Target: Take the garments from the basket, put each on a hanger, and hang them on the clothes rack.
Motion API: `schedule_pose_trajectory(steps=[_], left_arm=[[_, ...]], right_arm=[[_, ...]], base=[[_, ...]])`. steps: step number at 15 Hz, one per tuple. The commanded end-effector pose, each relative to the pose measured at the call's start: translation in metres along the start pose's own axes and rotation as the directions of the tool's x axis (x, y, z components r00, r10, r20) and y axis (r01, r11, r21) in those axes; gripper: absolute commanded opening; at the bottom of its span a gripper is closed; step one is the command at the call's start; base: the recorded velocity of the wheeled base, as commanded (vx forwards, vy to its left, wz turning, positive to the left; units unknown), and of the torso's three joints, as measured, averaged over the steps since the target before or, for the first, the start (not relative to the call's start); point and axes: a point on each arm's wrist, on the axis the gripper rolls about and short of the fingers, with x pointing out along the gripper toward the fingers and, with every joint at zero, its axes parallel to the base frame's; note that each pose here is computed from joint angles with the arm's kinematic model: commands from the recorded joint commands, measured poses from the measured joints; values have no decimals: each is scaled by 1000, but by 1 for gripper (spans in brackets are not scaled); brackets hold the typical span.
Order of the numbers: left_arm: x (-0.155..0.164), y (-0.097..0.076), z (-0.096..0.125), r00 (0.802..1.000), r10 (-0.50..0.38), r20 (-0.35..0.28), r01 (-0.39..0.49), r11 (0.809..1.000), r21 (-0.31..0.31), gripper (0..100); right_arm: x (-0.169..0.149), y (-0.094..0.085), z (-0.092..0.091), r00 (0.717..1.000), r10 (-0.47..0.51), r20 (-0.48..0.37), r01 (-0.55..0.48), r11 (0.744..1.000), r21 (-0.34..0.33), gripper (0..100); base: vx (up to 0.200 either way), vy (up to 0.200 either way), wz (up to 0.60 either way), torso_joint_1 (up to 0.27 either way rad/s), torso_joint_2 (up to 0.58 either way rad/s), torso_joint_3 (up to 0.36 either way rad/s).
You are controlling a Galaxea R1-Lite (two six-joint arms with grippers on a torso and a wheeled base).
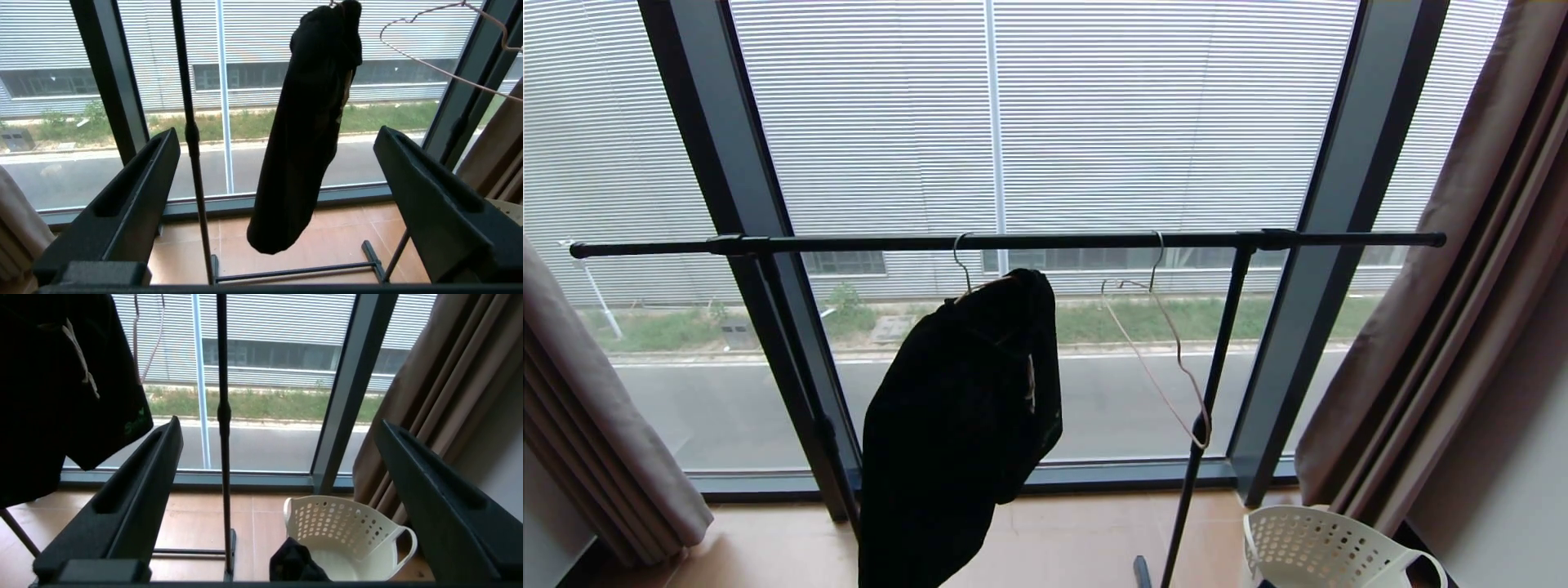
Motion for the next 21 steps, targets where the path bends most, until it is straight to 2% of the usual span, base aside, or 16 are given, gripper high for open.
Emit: schedule_pose_trajectory(steps=[1, 10, 21], left_arm=[[0, 0, 0, 1000, 0, -4, 0, 1000, -2, 100], [0, 0, 0, 1000, 0, -4, 0, 1000, -3, 100], [0, 0, 0, 1000, 0, -3, 0, 1000, -3, 100]], right_arm=[[0, 0, 0, 1000, 0, 1, 0, 1000, 0, 100], [0, 0, 0, 1000, 2, 1, -2, 1000, 1, 100], [0, 0, 0, 1000, 2, 3, -2, 1000, 0, 100]], base=[[0, 0, 0, -139, 344, 198], [0, 0, 0, -151, 382, 223], [0, 0, 0, -187, 531, 345]])
